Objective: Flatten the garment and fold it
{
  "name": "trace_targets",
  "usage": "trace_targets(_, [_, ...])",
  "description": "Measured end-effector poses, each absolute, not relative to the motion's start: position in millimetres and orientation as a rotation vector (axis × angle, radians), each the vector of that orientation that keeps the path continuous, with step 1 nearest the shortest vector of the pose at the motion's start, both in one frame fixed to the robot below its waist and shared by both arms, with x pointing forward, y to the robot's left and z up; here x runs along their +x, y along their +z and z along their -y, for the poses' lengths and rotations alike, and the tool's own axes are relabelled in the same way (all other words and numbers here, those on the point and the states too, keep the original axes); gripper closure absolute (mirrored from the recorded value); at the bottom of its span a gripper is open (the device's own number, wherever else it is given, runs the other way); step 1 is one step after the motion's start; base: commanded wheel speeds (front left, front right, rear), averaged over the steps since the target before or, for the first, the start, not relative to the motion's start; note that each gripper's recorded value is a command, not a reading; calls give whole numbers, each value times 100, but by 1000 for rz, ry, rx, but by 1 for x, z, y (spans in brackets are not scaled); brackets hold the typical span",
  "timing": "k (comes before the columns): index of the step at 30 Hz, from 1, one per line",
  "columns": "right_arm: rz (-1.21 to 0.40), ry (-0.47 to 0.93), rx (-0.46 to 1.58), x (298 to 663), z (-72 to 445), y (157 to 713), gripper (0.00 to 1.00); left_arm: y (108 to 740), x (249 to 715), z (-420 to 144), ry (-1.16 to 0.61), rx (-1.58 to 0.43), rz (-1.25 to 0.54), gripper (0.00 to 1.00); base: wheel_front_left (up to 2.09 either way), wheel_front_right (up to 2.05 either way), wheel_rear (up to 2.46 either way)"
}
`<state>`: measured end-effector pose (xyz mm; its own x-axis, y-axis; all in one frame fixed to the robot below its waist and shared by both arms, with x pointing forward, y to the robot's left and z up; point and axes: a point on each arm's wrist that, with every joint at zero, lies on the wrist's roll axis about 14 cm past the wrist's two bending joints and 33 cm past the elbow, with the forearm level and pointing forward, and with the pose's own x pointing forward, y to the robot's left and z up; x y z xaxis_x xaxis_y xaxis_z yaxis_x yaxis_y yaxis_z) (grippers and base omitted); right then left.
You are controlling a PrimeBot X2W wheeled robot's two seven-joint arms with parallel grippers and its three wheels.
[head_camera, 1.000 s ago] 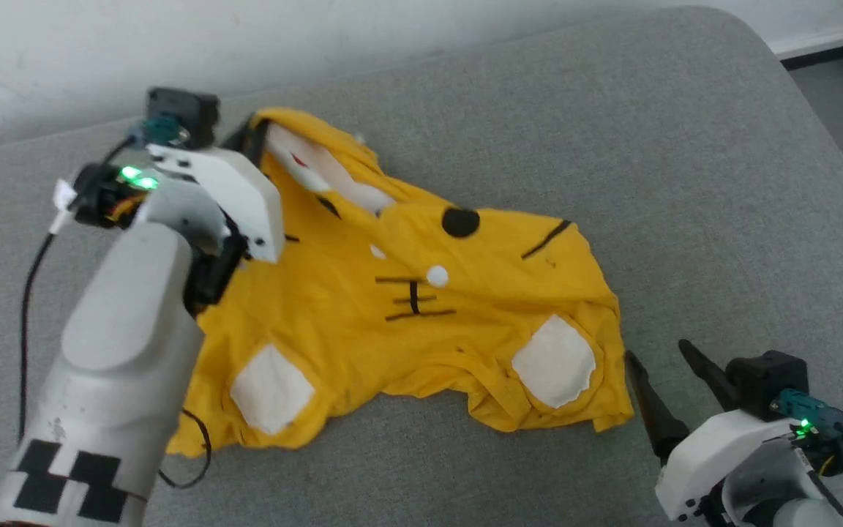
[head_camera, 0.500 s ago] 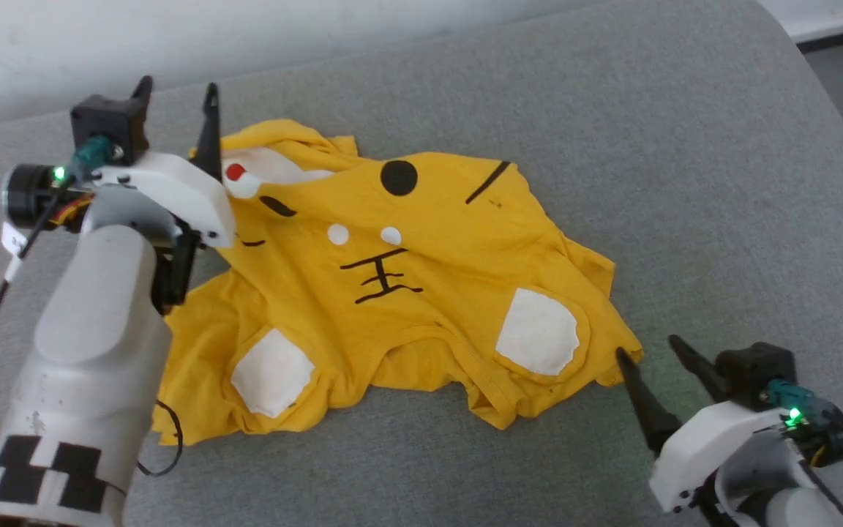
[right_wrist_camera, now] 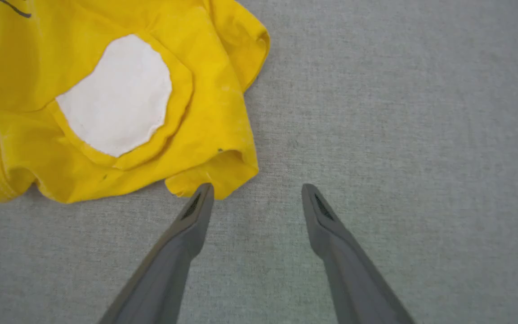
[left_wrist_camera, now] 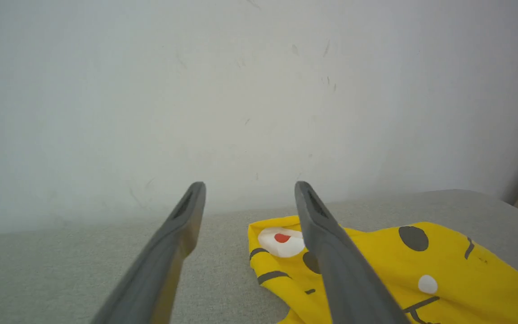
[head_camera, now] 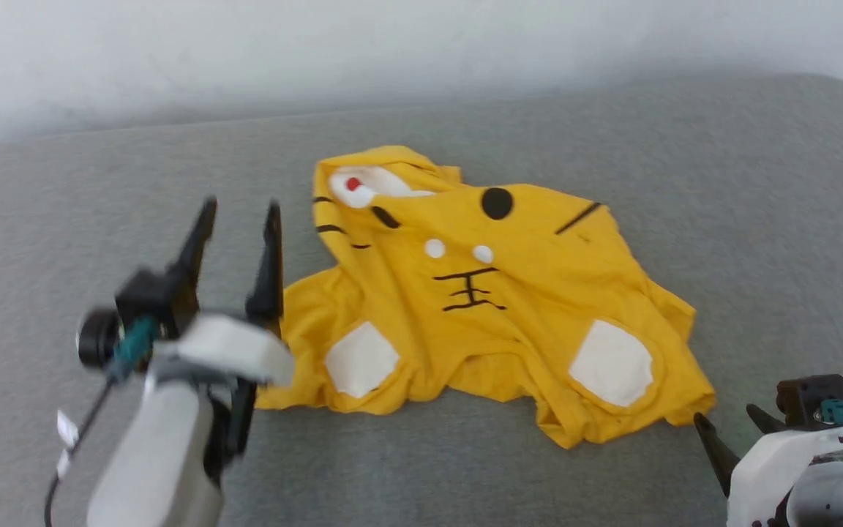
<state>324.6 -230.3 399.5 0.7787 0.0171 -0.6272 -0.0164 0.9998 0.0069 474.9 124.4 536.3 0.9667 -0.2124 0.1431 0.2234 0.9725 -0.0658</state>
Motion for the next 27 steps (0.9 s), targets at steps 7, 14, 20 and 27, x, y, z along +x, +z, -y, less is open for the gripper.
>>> trace_targets(7, [-753, 114, -58, 333, 215, 381, 0, 513, 415, -156, -121, -97, 74, 0, 0, 0, 0])
trace_targets(14, [-784, 182, -117, 349, 204, 368, 55, 517, 392, -192, 11, -100, 85, 0, 0, 0, 0])
trace_targets(20, [-746, 189, -213, 362, 213, 374, 100, 512, 381, -203, 53, -112, 68, 0, 0, 0, 0])
trace_targets(27, [-623, 36, -426, 372, 290, 431, 100, 512, 378, -193, 26, -137, 66, 0, 0, 0, 0])
